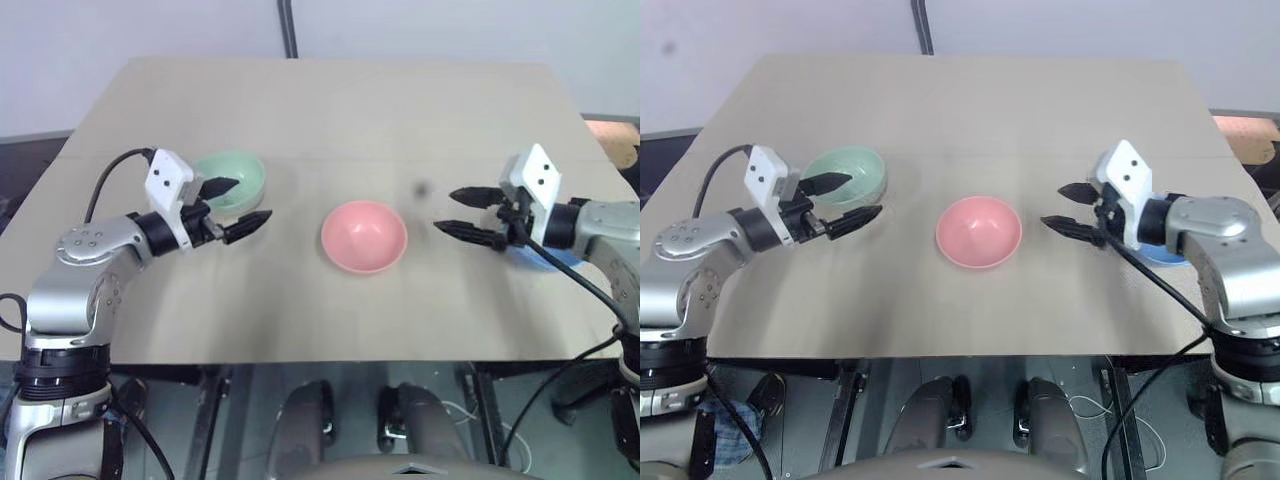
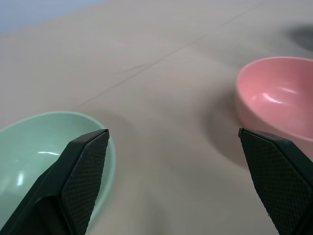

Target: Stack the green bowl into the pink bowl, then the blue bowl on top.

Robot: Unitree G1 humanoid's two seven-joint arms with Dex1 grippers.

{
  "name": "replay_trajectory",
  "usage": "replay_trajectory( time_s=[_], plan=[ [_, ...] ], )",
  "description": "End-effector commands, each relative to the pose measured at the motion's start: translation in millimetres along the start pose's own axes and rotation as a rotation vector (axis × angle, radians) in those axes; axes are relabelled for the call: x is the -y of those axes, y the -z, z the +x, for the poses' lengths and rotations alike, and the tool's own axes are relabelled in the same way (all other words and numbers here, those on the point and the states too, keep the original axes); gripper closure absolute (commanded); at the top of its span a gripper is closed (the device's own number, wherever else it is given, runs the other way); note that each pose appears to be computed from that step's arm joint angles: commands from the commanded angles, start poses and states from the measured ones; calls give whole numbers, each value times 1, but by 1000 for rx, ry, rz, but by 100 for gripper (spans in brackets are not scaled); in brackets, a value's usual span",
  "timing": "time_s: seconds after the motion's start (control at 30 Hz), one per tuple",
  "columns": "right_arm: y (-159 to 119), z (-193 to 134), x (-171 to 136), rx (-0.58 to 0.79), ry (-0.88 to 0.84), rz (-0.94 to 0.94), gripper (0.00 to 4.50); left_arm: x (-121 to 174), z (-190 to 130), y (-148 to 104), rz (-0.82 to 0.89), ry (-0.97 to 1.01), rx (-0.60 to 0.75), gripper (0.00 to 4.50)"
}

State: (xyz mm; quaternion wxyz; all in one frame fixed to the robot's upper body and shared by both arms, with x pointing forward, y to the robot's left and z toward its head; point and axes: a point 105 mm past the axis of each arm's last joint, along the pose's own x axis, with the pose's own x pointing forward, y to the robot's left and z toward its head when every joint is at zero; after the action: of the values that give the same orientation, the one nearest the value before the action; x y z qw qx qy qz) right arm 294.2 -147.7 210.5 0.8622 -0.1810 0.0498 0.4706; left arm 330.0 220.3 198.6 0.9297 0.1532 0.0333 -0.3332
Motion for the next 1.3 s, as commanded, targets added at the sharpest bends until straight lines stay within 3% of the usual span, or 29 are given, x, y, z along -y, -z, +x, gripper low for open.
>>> replay_trajectory(
  time_s=[0.03,0.53,0.6,0.83,1.03,1.3],
  plan=[
    [-16,-15,-3,79,-9,-33,152,-13,7,2,95,-57,-54,0],
    [-13,-15,5,59,51,-66,152,-49,13,45,204,-113,-333,0],
    [-13,-15,5,59,55,-67,149,-44,14,48,202,-77,-347,81],
    [-18,-16,2,87,55,-51,149,-44,15,52,203,-60,-364,433],
    [-18,-17,0,82,42,-52,149,-43,19,47,243,-50,-361,443],
    [-17,-16,0,76,39,-58,149,-30,39,8,407,43,-278,443]
  ],
)
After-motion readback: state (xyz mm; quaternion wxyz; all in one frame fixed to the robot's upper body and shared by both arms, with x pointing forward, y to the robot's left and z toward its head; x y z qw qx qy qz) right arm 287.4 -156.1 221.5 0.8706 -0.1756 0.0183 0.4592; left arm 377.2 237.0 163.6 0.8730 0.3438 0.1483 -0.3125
